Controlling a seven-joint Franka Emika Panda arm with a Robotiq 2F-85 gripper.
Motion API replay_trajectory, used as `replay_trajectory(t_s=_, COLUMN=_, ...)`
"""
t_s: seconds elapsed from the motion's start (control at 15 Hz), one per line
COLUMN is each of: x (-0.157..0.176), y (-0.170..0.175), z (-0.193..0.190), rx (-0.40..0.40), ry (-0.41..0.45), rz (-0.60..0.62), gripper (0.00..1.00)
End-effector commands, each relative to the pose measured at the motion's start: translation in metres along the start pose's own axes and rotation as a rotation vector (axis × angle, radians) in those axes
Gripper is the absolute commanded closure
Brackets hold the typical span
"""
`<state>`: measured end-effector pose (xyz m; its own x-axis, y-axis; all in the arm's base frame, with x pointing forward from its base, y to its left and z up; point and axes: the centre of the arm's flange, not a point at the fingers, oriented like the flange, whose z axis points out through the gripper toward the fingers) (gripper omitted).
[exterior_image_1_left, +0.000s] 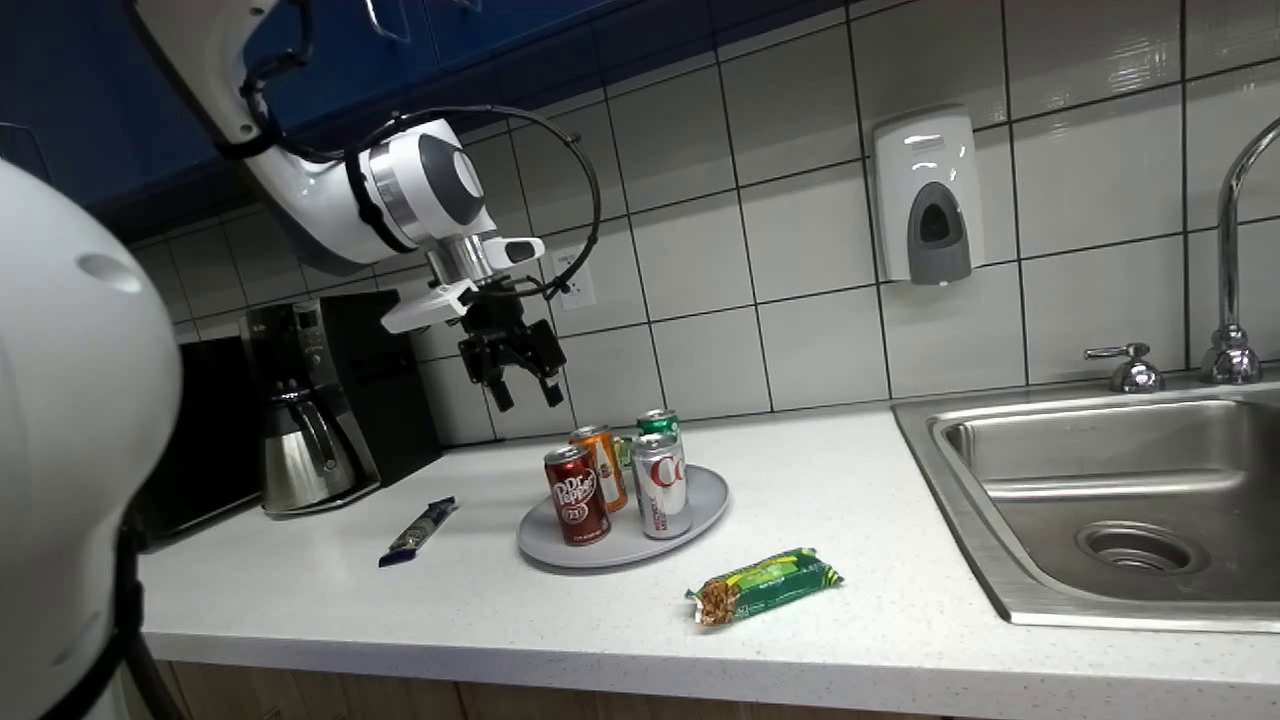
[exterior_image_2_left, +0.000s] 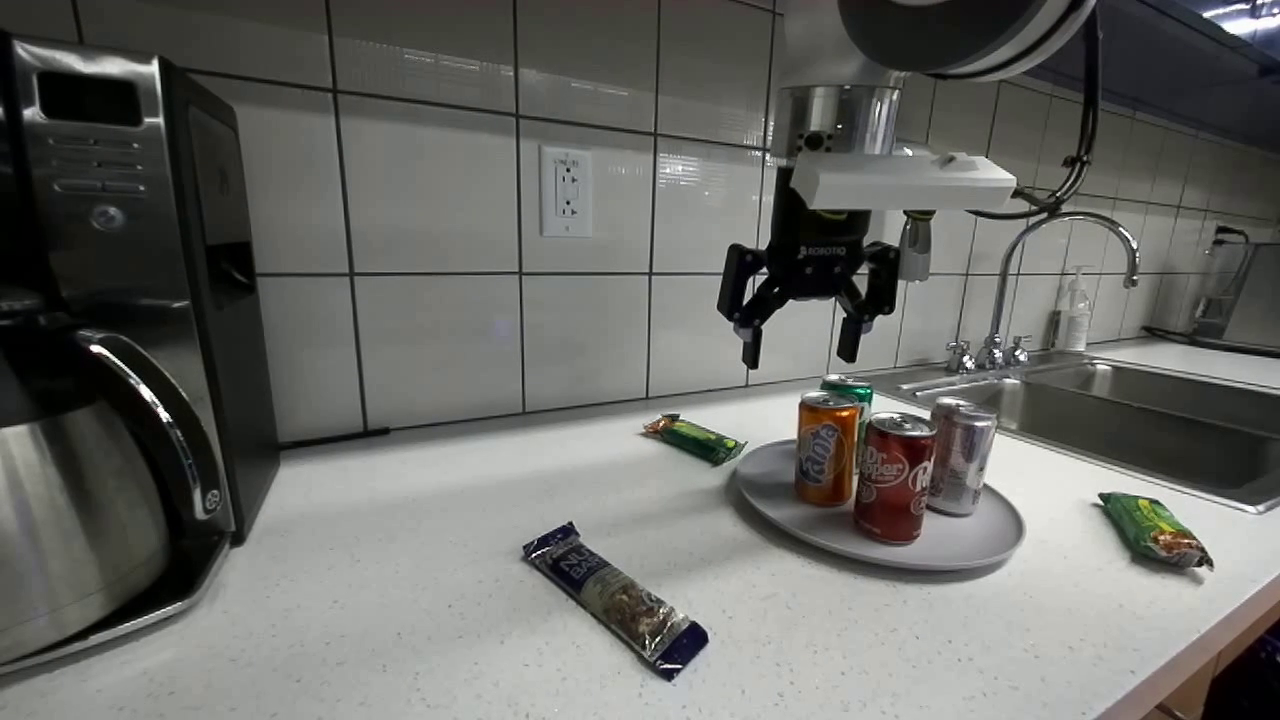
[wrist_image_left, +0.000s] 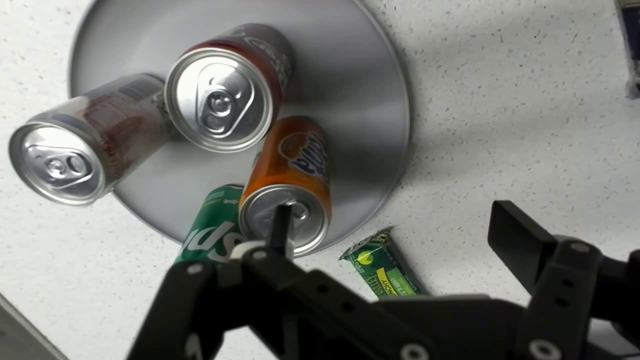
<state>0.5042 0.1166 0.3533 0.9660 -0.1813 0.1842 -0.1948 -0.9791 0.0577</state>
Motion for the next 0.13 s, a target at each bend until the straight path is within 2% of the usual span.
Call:
replay_trajectory(t_s=0.0, x=0.0, y=0.0, z=0.0, rx=0.0, ry=0.0, rz=0.0, gripper=0.0)
replay_trajectory(t_s=0.07, x=0.0, y=0.0, z=0.0, rx=0.0, ry=0.0, rz=0.0, gripper=0.0)
